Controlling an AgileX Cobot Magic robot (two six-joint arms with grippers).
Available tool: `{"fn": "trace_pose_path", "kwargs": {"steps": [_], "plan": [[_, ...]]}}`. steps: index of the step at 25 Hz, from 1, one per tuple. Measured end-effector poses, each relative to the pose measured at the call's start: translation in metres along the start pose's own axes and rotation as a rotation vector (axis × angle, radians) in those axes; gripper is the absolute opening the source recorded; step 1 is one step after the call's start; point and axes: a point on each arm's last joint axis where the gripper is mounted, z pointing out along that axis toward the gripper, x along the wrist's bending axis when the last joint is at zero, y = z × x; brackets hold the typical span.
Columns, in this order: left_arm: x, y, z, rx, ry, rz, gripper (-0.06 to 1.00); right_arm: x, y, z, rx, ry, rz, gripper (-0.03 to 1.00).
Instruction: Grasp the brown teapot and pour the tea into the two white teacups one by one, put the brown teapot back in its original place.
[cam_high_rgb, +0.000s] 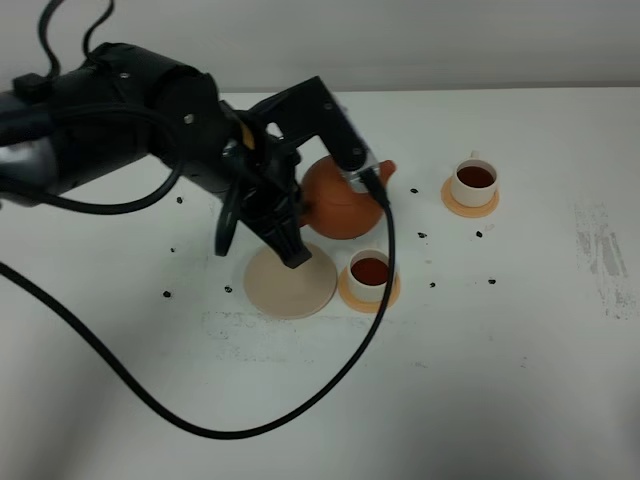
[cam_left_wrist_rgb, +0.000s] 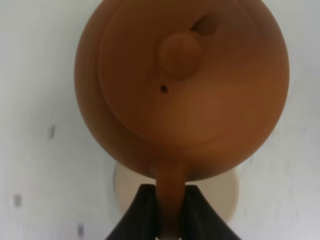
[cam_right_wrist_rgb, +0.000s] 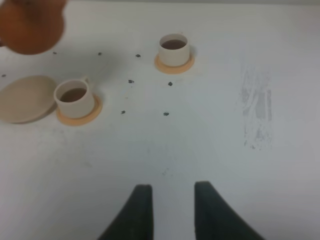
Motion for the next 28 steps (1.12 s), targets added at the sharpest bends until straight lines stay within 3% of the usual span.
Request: {"fn": "trace_pose_path", "kwargs": {"steps": [5,10,28], "plan": [[0.008,-0.04,-0.001,0.078,0.003,-0.11,0.13,0.0,0.0,0.0,0.0,0.0,0.0,0.23],[-0.003,-0.063,0.012,0.128,-0.03,-0.143,0.13,0.0,0.0,0.0,0.0,0.0,0.0,0.23],[-0.007,-0.081,0.055,0.186,-0.049,-0.194,0.13,0.0,0.0,0.0,0.0,0.0,0.0,0.23]]}}
